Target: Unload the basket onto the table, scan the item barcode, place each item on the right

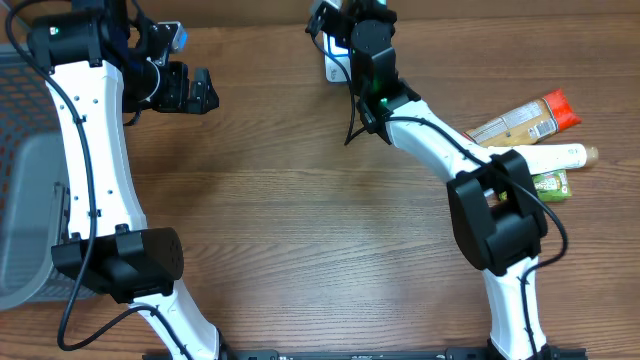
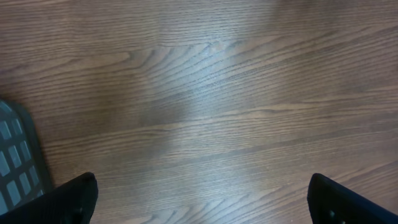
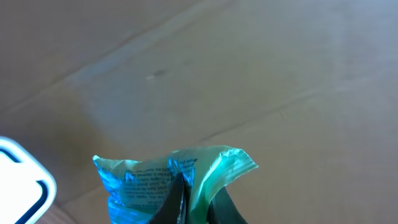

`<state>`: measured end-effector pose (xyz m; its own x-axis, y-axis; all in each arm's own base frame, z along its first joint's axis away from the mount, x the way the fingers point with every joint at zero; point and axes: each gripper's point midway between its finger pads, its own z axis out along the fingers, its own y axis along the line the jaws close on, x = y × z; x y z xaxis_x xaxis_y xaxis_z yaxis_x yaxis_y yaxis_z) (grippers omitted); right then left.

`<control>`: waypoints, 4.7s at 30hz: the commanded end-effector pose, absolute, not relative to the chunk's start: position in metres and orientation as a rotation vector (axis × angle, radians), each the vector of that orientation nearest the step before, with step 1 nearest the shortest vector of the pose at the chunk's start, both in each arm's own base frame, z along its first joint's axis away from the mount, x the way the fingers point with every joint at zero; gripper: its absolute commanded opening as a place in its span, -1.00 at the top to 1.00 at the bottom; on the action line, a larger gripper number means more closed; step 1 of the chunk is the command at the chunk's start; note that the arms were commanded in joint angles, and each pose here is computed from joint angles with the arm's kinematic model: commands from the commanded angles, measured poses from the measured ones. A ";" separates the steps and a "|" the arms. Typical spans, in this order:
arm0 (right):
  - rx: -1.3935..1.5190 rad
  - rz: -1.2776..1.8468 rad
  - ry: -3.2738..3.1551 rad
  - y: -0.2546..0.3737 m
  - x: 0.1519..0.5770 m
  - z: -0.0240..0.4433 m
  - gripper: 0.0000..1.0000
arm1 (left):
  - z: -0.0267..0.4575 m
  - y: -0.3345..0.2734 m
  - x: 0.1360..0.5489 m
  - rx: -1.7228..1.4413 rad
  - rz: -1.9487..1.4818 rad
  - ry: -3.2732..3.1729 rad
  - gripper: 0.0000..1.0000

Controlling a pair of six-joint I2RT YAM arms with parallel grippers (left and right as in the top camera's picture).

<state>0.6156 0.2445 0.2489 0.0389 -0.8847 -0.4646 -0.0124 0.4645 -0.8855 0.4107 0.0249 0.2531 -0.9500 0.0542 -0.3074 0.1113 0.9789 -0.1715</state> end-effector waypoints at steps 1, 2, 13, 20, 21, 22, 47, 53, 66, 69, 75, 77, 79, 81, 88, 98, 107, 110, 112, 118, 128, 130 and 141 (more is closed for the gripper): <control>-1.016 -0.878 1.299 0.263 0.624 0.216 0.92 | 0.251 0.025 0.413 0.144 -0.278 2.819 -0.99; -1.018 -0.884 1.286 0.264 0.625 0.211 0.92 | 0.251 0.025 0.413 0.144 -0.278 2.819 -0.99; -1.044 -0.885 1.198 0.276 0.628 0.196 0.92 | 0.251 0.025 0.413 0.144 -0.278 2.819 -0.99; -1.038 -0.901 1.138 0.281 0.628 0.198 0.93 | 0.251 0.025 0.413 0.144 -0.278 2.819 -0.99; -1.041 -0.905 1.138 0.281 0.628 0.196 0.92 | 0.251 0.025 0.413 0.144 -0.278 2.819 -0.98; -1.048 -0.910 1.136 0.281 0.628 0.195 0.92 | 0.251 0.025 0.413 0.144 -0.278 2.819 -0.99; -0.967 -0.908 1.079 0.294 0.617 0.220 0.93 | 0.251 0.025 0.413 0.143 -0.277 2.819 -0.99; -0.860 -0.828 1.184 0.299 0.598 0.266 0.93 | 0.251 0.024 0.413 0.145 -0.278 2.819 -0.99; -1.029 0.062 1.792 0.335 0.443 0.290 0.92 | 0.251 0.025 0.413 0.144 -0.278 2.819 -0.99; -1.045 0.421 2.016 0.324 0.400 0.268 0.93 | 0.251 0.025 0.413 0.144 -0.278 2.819 -0.99; -0.516 0.422 2.676 0.185 0.387 0.203 0.93 | 0.251 0.025 0.413 0.144 -0.278 2.819 -0.99; -0.287 0.356 2.765 0.137 0.393 0.194 0.92 | 0.251 0.025 0.413 0.144 -0.278 2.819 -0.99; -0.022 0.276 2.801 0.087 0.403 0.185 0.93 | 0.251 0.025 0.413 0.144 -0.278 2.818 -0.99; 0.212 0.172 2.804 0.035 0.409 0.174 0.93 | 0.251 0.025 0.413 0.144 -0.278 2.818 -0.99; 0.554 0.111 2.773 -0.067 0.403 0.138 0.88 | 0.251 0.024 0.413 0.146 -0.278 2.819 -0.99; 0.455 0.275 2.654 -0.047 0.398 0.215 -0.84 | 0.251 0.024 0.413 0.145 -0.278 2.819 -0.99; 0.254 0.483 2.516 0.023 0.286 0.344 -1.00 | 0.251 0.025 0.413 0.144 -0.278 2.819 -0.99; 0.232 0.472 2.456 0.027 0.258 0.363 -1.00 | 0.251 0.024 0.413 0.145 -0.278 2.818 -0.99; 0.217 0.465 2.415 0.028 0.246 0.373 -1.00 | 0.251 0.024 0.413 0.145 -0.278 2.819 -0.99; 0.243 0.381 2.432 0.023 0.207 0.373 -1.00 | 0.251 0.025 0.413 0.144 -0.278 2.819 -0.99; 0.196 0.220 2.285 0.012 0.199 0.389 -1.00 | 0.251 0.024 0.413 0.145 -0.278 2.819 -0.99; 0.145 0.186 2.198 0.014 0.209 0.396 -1.00 | 0.251 0.024 0.413 0.145 -0.278 2.818 -0.99; 0.064 0.196 1.716 0.025 0.247 0.367 -1.00 | 0.251 0.024 0.413 0.145 -0.278 2.819 -0.99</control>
<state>0.2483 0.0274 0.3969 -0.1842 0.1553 -0.9705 -0.0828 0.9815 0.1728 0.4106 0.0249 0.2531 -0.9498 0.0571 -0.3076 0.1142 0.9787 -0.1707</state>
